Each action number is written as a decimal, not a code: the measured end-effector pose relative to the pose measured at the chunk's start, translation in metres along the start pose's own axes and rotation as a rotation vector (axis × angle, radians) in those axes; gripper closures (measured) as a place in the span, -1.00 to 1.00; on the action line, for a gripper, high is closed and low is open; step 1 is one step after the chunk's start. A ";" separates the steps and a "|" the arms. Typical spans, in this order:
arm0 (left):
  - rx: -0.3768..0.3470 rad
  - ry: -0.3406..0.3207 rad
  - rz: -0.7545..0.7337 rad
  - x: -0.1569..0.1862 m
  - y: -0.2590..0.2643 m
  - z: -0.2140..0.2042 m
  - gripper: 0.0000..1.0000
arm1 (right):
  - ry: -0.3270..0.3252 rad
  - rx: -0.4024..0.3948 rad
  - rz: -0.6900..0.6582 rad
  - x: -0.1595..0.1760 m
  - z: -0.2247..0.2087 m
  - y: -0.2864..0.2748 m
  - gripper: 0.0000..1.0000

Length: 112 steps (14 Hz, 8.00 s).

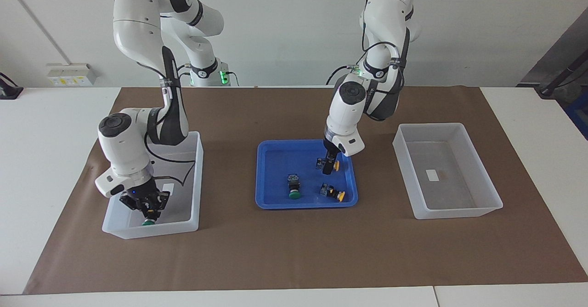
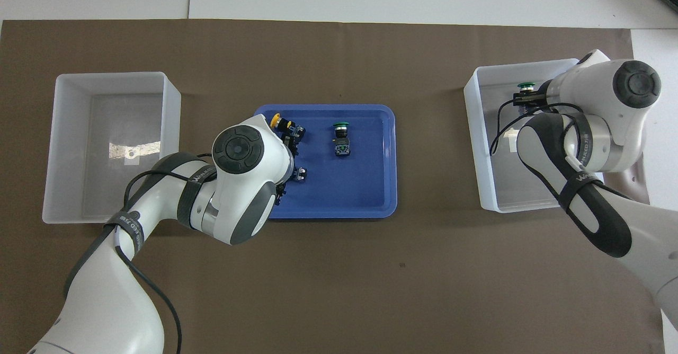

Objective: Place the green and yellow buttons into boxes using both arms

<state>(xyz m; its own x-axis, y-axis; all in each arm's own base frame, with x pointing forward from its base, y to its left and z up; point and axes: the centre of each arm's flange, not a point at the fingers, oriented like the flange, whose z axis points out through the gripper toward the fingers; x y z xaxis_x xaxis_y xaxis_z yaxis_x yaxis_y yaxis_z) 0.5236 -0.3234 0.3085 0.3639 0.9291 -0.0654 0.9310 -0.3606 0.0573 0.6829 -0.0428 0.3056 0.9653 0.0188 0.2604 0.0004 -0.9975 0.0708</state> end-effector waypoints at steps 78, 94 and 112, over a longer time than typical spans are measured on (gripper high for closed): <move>-0.090 0.018 0.362 0.026 0.070 -0.011 -1.00 | -0.145 0.004 -0.072 0.009 -0.084 -0.061 0.14; -0.039 0.090 0.457 0.008 0.067 -0.017 0.33 | -0.081 0.002 -0.053 0.009 -0.016 -0.041 0.14; 0.094 -0.004 0.841 0.335 -0.058 -0.138 0.33 | -0.036 0.004 -0.047 0.024 -0.107 -0.041 -1.00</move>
<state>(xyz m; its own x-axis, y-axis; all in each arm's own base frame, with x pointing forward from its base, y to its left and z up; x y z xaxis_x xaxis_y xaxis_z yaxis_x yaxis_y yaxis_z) 0.5873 0.0198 0.4204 0.9364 0.3485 -0.0416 0.3490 -0.9371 0.0051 0.6777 0.0062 0.4121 0.9730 0.0628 0.2219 0.0464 -0.9959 0.0781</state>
